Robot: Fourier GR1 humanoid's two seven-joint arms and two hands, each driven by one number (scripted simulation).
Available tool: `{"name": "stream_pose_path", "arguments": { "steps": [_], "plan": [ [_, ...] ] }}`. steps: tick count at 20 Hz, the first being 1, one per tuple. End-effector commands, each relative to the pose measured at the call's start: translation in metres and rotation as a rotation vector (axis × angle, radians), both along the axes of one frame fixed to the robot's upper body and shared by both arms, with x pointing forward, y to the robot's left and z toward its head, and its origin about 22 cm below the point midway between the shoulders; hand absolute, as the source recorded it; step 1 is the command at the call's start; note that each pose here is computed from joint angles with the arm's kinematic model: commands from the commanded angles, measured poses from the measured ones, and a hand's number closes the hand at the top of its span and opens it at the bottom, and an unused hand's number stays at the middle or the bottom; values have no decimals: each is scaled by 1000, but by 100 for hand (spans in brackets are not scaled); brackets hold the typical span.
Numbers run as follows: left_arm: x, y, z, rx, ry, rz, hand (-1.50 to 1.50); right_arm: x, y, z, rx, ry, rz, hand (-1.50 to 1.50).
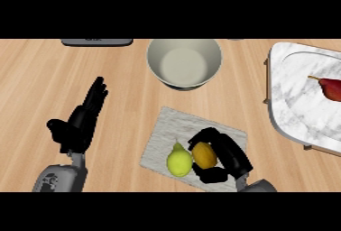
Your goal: Pick the lemon from the placemat and place it in the bowl
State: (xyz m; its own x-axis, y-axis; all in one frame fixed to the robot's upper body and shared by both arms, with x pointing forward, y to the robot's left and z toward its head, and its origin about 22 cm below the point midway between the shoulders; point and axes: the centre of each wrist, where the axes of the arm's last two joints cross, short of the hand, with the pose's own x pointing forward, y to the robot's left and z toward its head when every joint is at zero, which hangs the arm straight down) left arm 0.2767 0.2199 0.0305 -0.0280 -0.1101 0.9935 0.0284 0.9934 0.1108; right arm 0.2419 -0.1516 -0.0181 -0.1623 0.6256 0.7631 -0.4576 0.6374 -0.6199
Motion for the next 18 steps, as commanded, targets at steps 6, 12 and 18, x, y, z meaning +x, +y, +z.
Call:
{"name": "stream_pose_path", "arguments": {
  "steps": [6,12,18],
  "plan": [
    [-2,-7,0,3,-14,1,0,4,3,3,107,6,213,150],
    [-4,-15,-2,-3,5,-45,0,14,2,51,254,6,903,150],
    [-12,-4,-3,-32,-2,-1,0,35,-53,125,470,-179,1042,150]
  ]
}}
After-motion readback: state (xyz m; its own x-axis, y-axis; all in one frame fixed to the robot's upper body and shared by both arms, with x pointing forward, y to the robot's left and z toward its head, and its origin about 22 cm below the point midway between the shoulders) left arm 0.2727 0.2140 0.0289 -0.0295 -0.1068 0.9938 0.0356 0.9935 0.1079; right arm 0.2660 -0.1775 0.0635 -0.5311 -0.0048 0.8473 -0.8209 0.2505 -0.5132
